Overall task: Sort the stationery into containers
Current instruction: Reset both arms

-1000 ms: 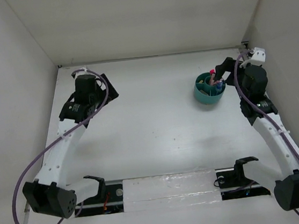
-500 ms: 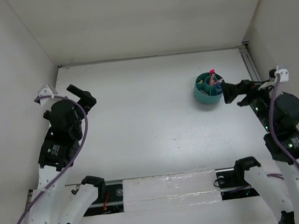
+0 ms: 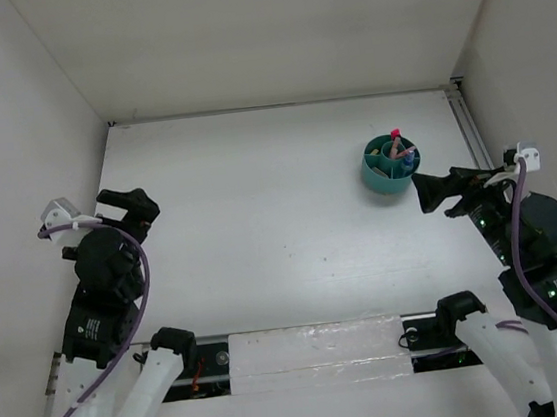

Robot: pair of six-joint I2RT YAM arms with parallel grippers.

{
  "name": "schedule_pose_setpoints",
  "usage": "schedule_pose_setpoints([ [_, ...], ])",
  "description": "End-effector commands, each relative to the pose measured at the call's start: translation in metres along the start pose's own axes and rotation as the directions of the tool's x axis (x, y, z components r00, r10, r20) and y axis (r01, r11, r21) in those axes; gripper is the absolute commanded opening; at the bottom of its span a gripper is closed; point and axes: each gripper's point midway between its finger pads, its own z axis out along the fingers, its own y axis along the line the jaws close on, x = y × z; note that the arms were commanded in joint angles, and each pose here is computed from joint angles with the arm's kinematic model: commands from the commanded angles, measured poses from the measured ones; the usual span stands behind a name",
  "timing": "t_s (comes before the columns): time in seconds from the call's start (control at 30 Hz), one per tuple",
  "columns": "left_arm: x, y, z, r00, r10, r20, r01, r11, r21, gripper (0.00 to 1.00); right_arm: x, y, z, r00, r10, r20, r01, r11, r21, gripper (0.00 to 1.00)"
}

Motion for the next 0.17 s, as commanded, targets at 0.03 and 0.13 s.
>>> schedule_pose_setpoints([
  [0.03,0.0063,0.0088,0.0072,1.000,-0.010,0.012,0.011,0.999,-0.047,1.00,-0.0071,-0.0002,-0.0002,1.000,-0.006,0.027,0.005,1.000,0.007,1.00],
  [0.13,0.0086,0.0094,0.0089,1.000,-0.010,0.011,0.010,0.999,-0.048,1.00,-0.0061,0.0011,0.0009,1.000,-0.005,0.014,0.005,1.000,0.002,1.00],
])
